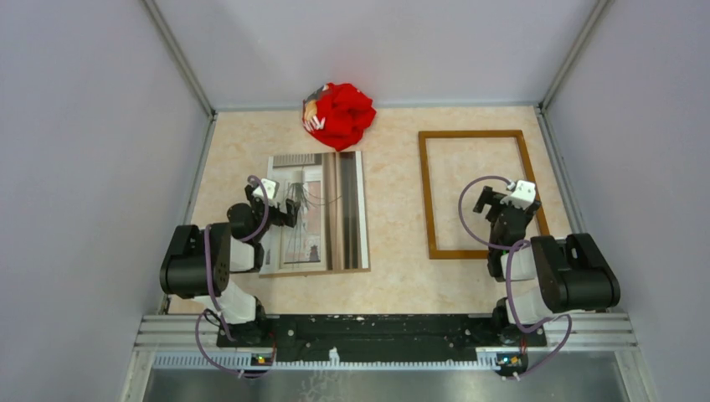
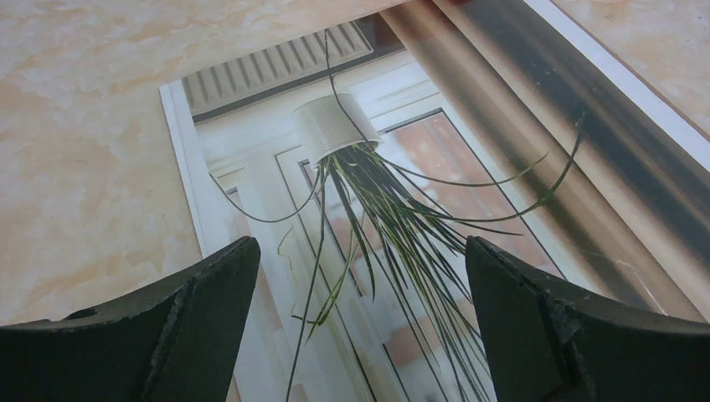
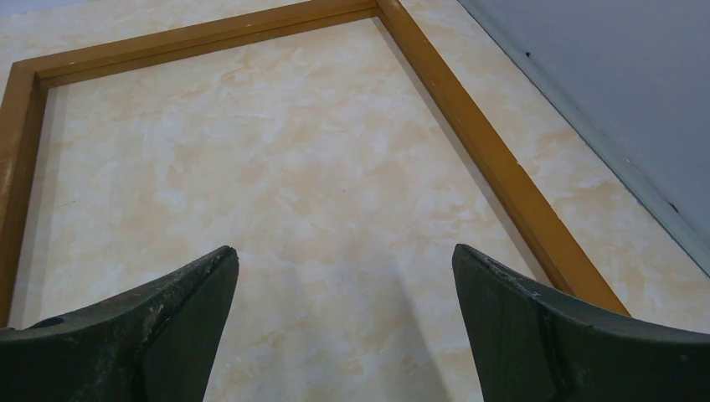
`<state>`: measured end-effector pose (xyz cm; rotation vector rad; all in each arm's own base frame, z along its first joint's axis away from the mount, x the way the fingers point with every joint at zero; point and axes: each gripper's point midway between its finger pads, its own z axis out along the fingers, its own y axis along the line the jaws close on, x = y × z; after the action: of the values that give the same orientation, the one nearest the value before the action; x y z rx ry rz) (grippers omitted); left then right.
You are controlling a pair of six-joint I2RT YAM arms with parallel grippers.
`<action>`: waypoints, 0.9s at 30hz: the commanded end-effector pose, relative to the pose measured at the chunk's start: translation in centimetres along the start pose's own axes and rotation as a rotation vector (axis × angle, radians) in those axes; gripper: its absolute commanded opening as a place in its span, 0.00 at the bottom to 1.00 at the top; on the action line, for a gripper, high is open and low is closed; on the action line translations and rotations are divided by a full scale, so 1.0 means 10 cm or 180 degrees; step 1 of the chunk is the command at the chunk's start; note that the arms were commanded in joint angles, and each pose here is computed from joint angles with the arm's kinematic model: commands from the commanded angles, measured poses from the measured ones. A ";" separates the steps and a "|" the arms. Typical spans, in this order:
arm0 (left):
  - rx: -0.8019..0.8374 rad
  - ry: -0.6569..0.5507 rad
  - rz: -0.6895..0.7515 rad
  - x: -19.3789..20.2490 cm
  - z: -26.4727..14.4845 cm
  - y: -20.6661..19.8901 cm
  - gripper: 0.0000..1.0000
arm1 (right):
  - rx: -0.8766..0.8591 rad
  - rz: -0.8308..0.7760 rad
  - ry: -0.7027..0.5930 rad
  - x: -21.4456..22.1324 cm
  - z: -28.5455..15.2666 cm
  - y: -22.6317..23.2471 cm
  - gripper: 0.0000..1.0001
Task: Put the photo into the frame
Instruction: Turn over the photo frame at the center of the board.
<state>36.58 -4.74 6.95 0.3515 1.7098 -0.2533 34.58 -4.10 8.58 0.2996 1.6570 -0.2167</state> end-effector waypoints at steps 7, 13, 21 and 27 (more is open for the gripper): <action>-0.0011 -0.0207 0.0150 -0.21 0.05 0.04 0.99 | -0.0034 0.0097 -0.0249 -0.22 0.06 0.04 0.99; 0.0027 -0.0267 0.0184 -0.26 0.04 0.02 0.99 | -0.0040 0.0096 -0.0241 -0.22 0.06 0.04 0.99; -0.0026 0.0230 -0.0124 -0.46 0.14 0.19 0.99 | -0.0288 -0.0143 -0.0054 -0.75 0.10 0.39 0.99; -0.0028 0.0768 -0.0192 -0.85 0.27 0.38 0.99 | 0.0130 0.1940 0.0439 -1.00 0.07 0.19 0.99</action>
<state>42.51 -3.42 14.88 0.3287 1.7828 -0.2437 37.67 -1.93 20.24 0.4182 1.5542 -0.0252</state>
